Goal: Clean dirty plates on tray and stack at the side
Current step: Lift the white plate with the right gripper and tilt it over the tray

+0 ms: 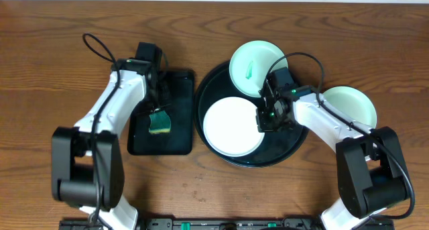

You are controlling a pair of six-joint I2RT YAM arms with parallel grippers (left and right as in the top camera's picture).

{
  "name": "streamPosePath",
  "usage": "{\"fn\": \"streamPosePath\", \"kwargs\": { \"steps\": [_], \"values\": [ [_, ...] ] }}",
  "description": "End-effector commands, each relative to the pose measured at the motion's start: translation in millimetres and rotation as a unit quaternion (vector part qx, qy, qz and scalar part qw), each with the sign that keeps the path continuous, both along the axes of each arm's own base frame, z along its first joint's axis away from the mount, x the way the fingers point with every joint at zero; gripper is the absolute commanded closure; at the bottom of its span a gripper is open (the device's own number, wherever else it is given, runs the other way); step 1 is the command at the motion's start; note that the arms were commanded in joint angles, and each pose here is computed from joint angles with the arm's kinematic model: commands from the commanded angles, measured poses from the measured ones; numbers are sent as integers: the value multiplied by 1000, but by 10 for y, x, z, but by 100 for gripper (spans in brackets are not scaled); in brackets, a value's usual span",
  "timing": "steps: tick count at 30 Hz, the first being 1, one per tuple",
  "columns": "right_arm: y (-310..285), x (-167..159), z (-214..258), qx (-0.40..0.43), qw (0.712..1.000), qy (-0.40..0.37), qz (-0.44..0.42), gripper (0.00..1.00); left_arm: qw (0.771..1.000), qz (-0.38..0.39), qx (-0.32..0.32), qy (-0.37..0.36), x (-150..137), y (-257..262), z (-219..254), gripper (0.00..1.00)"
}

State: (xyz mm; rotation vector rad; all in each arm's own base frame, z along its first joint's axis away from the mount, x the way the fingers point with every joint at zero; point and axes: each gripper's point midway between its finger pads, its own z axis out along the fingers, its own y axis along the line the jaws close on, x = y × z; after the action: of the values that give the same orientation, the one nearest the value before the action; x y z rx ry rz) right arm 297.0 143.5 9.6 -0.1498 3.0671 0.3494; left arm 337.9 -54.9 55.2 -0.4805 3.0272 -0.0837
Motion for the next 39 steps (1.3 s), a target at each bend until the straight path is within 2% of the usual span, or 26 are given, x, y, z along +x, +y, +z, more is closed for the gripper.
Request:
{"fn": "streamPosePath", "kwargs": {
  "steps": [1, 4, 9, 18, 20, 24, 28, 39],
  "values": [
    [-35, 210, 230, -41, 998, -36, 14, 99, 998, -3, -16, -56, 59, -16, 434, 44],
    [115, 303, 502, -37, 996, -56, 53, 99, 994, -4, -23, -108, 33, -12, 815, 41],
    [412, 510, 914, -27, 990, -109, 82, 99, 978, -5, -36, -204, -137, 11, 1485, 27],
    [1260, 856, 1487, 35, 956, -260, 133, 99, 946, -5, -52, -321, -515, 64, 2230, 20],
    [1435, 920, 1554, 36, 945, -296, 138, 99, 941, -5, -54, -334, -563, 71, 2305, 21],
    [1562, 1097, 1653, -27, 919, -377, 117, 99, 937, -5, -55, -345, -605, 77, 2369, 20],
    [1701, 1113, 1797, -60, 893, -429, 124, 99, 937, -5, -55, -344, -602, 77, 2365, 20],
    [1863, 926, 1966, -139, 851, -482, 153, 99, 939, -5, -55, -341, -590, 75, 2344, 20]
  ]
}}
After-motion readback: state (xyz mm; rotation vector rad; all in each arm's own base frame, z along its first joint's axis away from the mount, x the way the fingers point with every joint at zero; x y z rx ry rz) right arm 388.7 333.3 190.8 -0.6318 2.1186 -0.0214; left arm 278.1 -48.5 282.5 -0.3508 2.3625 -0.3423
